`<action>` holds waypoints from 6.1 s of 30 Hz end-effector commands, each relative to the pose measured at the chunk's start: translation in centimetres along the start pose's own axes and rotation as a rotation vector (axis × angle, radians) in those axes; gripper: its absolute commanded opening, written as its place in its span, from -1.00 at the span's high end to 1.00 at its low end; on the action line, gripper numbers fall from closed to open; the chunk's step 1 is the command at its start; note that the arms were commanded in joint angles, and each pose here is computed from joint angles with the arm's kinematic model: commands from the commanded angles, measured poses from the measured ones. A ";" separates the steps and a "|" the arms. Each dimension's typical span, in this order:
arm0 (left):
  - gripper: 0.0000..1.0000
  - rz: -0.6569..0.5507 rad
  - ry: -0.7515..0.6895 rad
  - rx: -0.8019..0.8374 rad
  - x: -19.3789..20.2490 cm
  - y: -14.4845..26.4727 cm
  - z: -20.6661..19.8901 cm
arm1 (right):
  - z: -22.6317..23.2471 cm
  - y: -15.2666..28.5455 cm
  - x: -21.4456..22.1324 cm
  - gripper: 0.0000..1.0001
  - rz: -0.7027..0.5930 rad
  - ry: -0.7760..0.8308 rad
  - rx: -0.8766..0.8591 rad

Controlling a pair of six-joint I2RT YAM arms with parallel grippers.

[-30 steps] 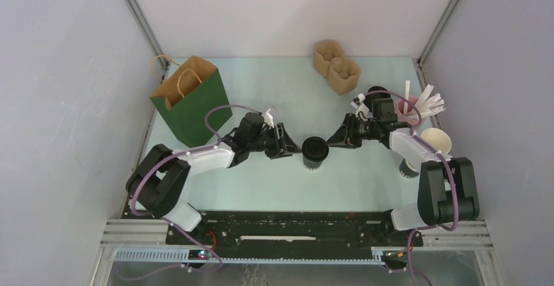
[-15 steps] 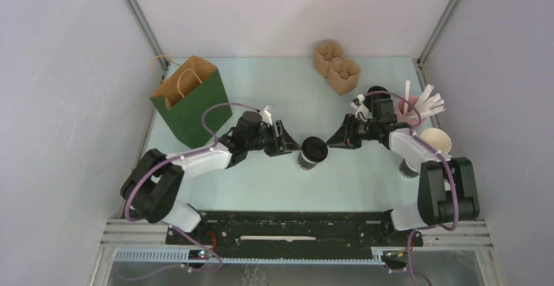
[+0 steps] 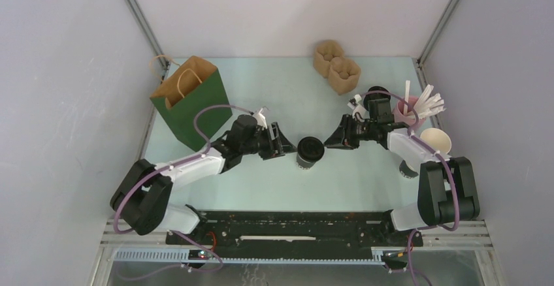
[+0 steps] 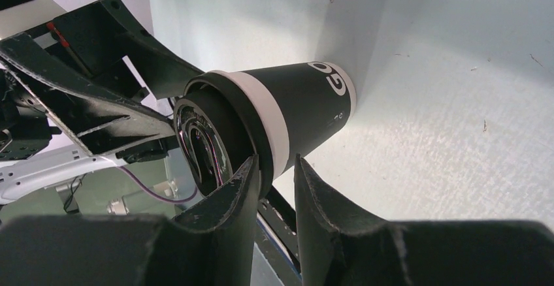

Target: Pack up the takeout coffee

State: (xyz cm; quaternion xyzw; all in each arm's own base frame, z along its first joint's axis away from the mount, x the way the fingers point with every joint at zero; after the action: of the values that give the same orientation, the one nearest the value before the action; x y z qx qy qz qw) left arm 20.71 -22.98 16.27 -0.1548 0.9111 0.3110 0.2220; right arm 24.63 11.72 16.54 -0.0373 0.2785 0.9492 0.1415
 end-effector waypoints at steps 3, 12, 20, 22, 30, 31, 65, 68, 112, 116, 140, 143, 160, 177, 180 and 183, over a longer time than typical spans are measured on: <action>-0.41 -0.014 -0.012 0.071 -0.3 0.1 -0.9 | 1.0 0.1 -0.4 0.31 -0.018 0.038 0.007; -0.24 -0.004 0.017 0.050 -0.8 -1.2 -0.5 | 1.2 0.0 -0.4 0.31 -0.019 0.045 0.001; -0.31 -0.005 0.018 0.027 -0.7 -1.1 -0.2 | 1.2 -0.4 -0.4 0.31 -0.011 0.048 -0.006; -0.24 0.006 0.030 0.006 -0.6 -1.3 0.3 | 1.2 -0.7 -0.4 0.31 -0.004 0.044 -0.011; -0.06 0.062 0.053 -0.111 1.5 -1.6 3.1 | 0.8 -2.0 0.2 0.36 0.038 0.011 -0.027; -0.04 0.064 0.054 -0.117 1.7 -1.5 3.3 | 0.6 -2.1 0.2 0.50 0.044 -0.003 -0.042; -0.03 0.036 -0.002 -0.114 1.9 -0.2 3.1 | -1.0 -2.8 -0.5 0.43 -0.059 -0.067 0.011; -0.07 0.016 0.006 -0.054 0.4 -0.1 1.3 | 0.9 -2.7 -1.5 0.33 -0.036 -0.033 -0.013; -0.92 -0.276 -0.253 -0.552 -19.4 -3.2 5.8 | 5.5 -18.1 -23.3 -0.99 -0.236 0.374 -0.030; -0.83 -0.244 -0.214 -0.558 -18.8 -4.4 7.0 | 6.5 -20.8 -23.6 -0.81 -0.176 0.293 -0.104; -0.34 -0.132 -0.103 -0.413 -8.3 -3.8 8.8 | 6.4 -18.9 -11.0 -0.12 0.001 0.154 -0.167; -0.34 -0.127 -0.129 -0.394 -8.4 -3.8 8.0 | 5.6 -18.0 -9.1 -0.06 0.006 0.102 -0.129; -1.00 -0.029 -0.270 -0.467 -7.3 0.9 3.1 | 1.7 -12.3 -3.9 -0.23 -0.002 0.014 -0.014; -0.86 -0.011 -0.111 -0.351 -0.4 6.9 1.6 | 3.7 -11.8 -5.0 -0.68 0.025 0.167 -0.117; -0.92 -0.049 -0.020 -0.298 0.9 6.2 1.5 | 4.0 -11.8 -4.0 -0.67 0.051 0.180 -0.086; -0.86 -0.075 0.071 -0.220 2.2 5.0 2.2 | 4.0 -11.4 -3.2 -0.61 0.050 0.144 -0.047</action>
State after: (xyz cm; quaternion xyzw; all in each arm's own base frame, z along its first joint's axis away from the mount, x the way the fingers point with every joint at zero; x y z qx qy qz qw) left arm 17.63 -16.58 16.24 -0.1756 0.8300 0.4815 0.2199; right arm 32.05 21.96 12.41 -0.0836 0.2623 0.9561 0.1007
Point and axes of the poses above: each gripper's point midway between its finger pads, its own y axis back along the fingers, its own z axis along the line the jaws close on, x = y × z, the point moved 9 cm from there along y, back along the fingers, and after that the axes turned 9 degrees about -y, right-handed, at the moved point
